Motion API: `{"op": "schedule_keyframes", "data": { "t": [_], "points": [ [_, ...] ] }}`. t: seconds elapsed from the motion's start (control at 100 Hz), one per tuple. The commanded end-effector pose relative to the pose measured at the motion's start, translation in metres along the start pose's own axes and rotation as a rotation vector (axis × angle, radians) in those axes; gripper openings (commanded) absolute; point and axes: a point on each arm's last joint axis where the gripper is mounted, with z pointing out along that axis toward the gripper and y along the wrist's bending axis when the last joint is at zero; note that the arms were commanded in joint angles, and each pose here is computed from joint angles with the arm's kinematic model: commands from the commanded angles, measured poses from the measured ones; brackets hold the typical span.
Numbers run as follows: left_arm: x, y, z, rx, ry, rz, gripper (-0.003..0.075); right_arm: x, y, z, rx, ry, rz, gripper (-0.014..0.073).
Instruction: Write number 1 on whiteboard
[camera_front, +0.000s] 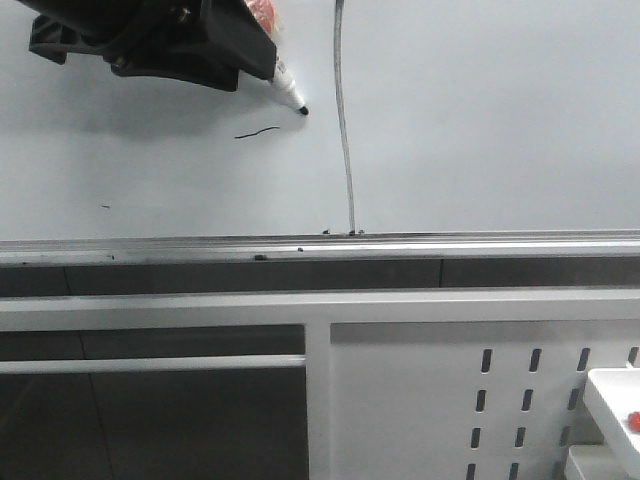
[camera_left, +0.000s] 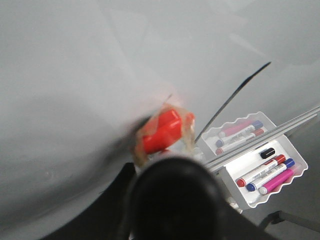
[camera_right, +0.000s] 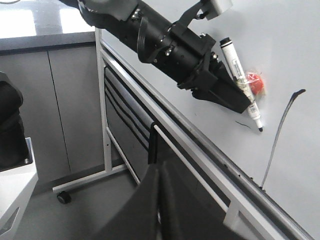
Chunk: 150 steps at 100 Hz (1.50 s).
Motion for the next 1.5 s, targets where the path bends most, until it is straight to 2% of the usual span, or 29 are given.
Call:
{"op": "schedule_keyframes", "data": {
  "t": [0.0, 0.2, 0.45, 0.67, 0.96, 1.27, 1.49],
  "points": [
    [-0.034, 0.000, -0.015, -0.030, -0.219, -0.016, 0.0256, -0.013, -0.005, -0.003, 0.049, -0.088, 0.016, -0.0049],
    [-0.034, 0.000, -0.015, -0.032, -0.224, -0.014, 0.0330, -0.013, -0.005, -0.003, 0.049, -0.088, 0.016, -0.0049],
    [-0.035, 0.000, -0.015, -0.035, -0.233, -0.015, 0.0348, -0.013, -0.005, -0.003, 0.048, -0.088, 0.018, -0.0049],
    [-0.034, 0.000, -0.016, -0.030, -0.222, -0.014, 0.0492, -0.013, -0.004, -0.003, 0.046, -0.088, 0.022, -0.0049],
    [-0.029, -0.003, -0.031, -0.006, -0.197, 0.018, 0.0495, -0.013, -0.004, -0.003, 0.046, -0.088, 0.022, -0.0049],
    [-0.009, 0.002, -0.061, -0.002, -0.212, 0.018, 0.0495, -0.013, -0.005, -0.003, 0.047, -0.089, 0.022, -0.0049],
    [0.003, 0.001, -0.098, 0.032, -0.256, 0.026, 0.0492, -0.014, -0.004, -0.006, 0.048, -0.102, 0.021, -0.0050]
  ]
}}
